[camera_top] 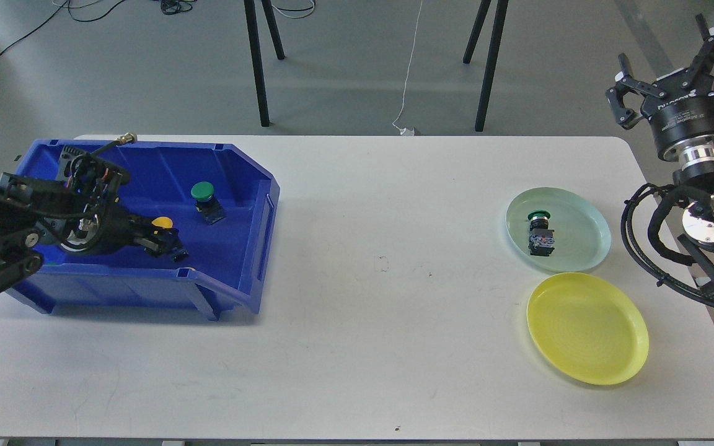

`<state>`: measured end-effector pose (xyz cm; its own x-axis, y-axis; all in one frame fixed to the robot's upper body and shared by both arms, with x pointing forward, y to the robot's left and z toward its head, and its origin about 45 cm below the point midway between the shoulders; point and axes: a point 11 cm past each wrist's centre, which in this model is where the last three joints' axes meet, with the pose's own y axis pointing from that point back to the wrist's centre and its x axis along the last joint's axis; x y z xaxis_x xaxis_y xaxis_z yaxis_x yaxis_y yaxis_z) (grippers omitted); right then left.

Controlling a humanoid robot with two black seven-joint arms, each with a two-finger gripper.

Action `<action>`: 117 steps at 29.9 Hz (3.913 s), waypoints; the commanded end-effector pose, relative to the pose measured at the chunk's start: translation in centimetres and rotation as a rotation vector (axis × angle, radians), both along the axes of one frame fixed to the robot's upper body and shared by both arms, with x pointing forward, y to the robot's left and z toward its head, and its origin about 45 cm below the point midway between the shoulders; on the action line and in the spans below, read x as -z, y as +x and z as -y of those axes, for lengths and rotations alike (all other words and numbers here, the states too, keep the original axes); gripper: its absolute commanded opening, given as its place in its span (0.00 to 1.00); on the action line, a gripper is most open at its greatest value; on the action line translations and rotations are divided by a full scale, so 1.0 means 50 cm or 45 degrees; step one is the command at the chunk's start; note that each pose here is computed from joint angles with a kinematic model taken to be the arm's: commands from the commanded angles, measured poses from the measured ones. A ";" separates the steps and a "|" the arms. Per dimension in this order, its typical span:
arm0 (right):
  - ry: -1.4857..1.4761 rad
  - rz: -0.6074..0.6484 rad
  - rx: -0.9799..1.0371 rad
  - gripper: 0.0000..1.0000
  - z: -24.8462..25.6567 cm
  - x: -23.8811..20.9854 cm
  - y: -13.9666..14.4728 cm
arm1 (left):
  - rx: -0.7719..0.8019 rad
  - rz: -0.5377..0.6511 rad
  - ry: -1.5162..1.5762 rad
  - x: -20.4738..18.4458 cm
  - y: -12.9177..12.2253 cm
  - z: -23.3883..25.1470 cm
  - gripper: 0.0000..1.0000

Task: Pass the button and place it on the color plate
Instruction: 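Lower the left gripper and grasp the yellow-topped button in the bin, then lift the yellow-topped button out of the bin with the left gripper, then pass the yellow-topped button from the left gripper to the right gripper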

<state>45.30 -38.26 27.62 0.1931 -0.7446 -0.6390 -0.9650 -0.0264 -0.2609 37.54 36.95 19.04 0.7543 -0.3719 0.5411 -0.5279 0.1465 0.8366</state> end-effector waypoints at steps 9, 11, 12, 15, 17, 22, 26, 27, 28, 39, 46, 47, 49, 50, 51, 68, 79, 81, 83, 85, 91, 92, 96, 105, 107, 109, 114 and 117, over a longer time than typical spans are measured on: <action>-0.011 0.018 -0.003 0.95 0.006 -0.015 0.001 | 0.036 0.124 -0.205 -0.144 0.035 0.010 0.30; -0.013 0.020 -0.008 0.95 0.006 -0.017 0.001 | 0.012 0.161 -0.305 -0.191 0.032 0.004 0.30; -0.013 0.021 -0.011 0.95 0.004 -0.019 0.002 | 0.009 0.187 -0.384 -0.221 0.034 0.011 0.30; -0.025 0.031 -0.031 0.95 0.000 -0.021 0.000 | -0.002 0.249 -0.627 -0.302 0.027 0.027 0.30; -0.029 0.042 -0.051 0.95 -0.010 -0.026 0.000 | -0.009 0.286 -0.784 -0.351 0.026 0.038 0.30; -0.158 0.066 -0.228 0.95 -0.094 -0.024 -0.026 | -0.014 0.298 -1.215 -0.425 0.053 0.122 0.29; -0.254 0.087 -0.320 0.95 -0.158 -0.029 -0.048 | -0.005 0.226 -1.343 -0.410 0.075 0.207 0.29; -0.272 0.088 -0.328 0.95 -0.169 -0.030 -0.051 | -0.011 0.204 -1.347 -0.398 0.079 0.223 0.29; -0.286 0.099 -0.341 0.94 -0.182 -0.035 -0.055 | -0.005 0.173 -1.357 -0.383 0.082 0.249 0.29; -0.359 0.107 -0.643 0.85 -0.360 -0.005 -0.112 | 0.071 0.074 -1.443 -0.305 0.104 0.428 0.28; -0.333 0.052 -0.721 0.85 -0.416 0.017 -0.121 | 0.091 0.129 -1.492 -0.318 0.110 0.472 0.28; -0.330 0.050 -0.725 0.85 -0.421 0.018 -0.121 | 0.089 0.134 -1.479 -0.317 0.111 0.471 0.28; -0.323 0.049 -0.735 0.85 -0.429 0.018 -0.122 | 0.083 0.130 -1.464 -0.313 0.111 0.472 0.28; -0.319 0.050 -0.739 0.85 -0.434 0.017 -0.122 | 0.082 0.130 -1.462 -0.312 0.111 0.472 0.28; -0.316 0.053 -0.740 0.85 -0.438 0.015 -0.120 | 0.080 0.128 -1.462 -0.311 0.111 0.471 0.28; -0.328 0.040 -0.775 0.57 -0.456 0.008 -0.115 | 0.115 0.085 -1.434 -0.289 0.099 0.505 0.28; -0.342 0.046 -0.783 0.18 -0.458 0.008 -0.116 | 0.113 0.079 -1.432 -0.285 0.097 0.503 0.29; -0.345 0.050 -0.781 0.15 -0.458 0.007 -0.115 | 0.112 0.072 -1.429 -0.283 0.097 0.503 0.37; -0.345 0.050 -0.781 0.15 -0.458 0.007 -0.115 | 0.111 0.063 -1.423 -0.280 0.096 0.502 0.43; -0.344 0.051 -0.780 0.15 -0.457 0.006 -0.115 | 0.107 0.058 -1.410 -0.279 0.096 0.501 0.45; -0.344 0.051 -0.783 0.15 -0.458 0.007 -0.116 | 0.104 0.053 -1.410 -0.277 0.095 0.502 0.62; -0.345 0.048 -0.781 0.15 -0.457 0.008 -0.116 | 0.106 0.052 -1.415 -0.279 0.095 0.503 0.68; -0.351 0.047 -0.777 0.15 -0.452 0.008 -0.115 | 0.109 0.059 -1.437 -0.286 0.096 0.502 0.80; -0.549 -0.014 -0.609 0.15 -0.269 0.006 -0.111 | 0.063 0.114 -1.684 -0.347 0.113 0.469 0.92; -0.604 -0.053 -0.587 0.15 -0.223 0.015 -0.131 | -0.035 0.097 -1.782 -0.344 0.130 0.441 0.94; -0.665 -0.100 -0.569 0.15 -0.180 0.024 -0.152 | -0.143 0.071 -1.887 -0.344 0.150 0.413 0.95; -0.927 -0.229 -0.576 0.15 -0.083 0.063 -0.233 | -0.445 -0.032 -2.222 -0.342 0.192 0.346 0.96; -1.070 -0.270 -0.612 0.15 -0.053 0.084 -0.283 | -0.586 -0.082 -2.408 -0.343 0.210 0.315 0.98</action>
<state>33.46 -34.07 24.36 0.5157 -0.8532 -0.0779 -0.8436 -0.5215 0.1278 47.20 19.72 36.23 0.6774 0.7323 0.0695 -0.7185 0.6789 -0.1509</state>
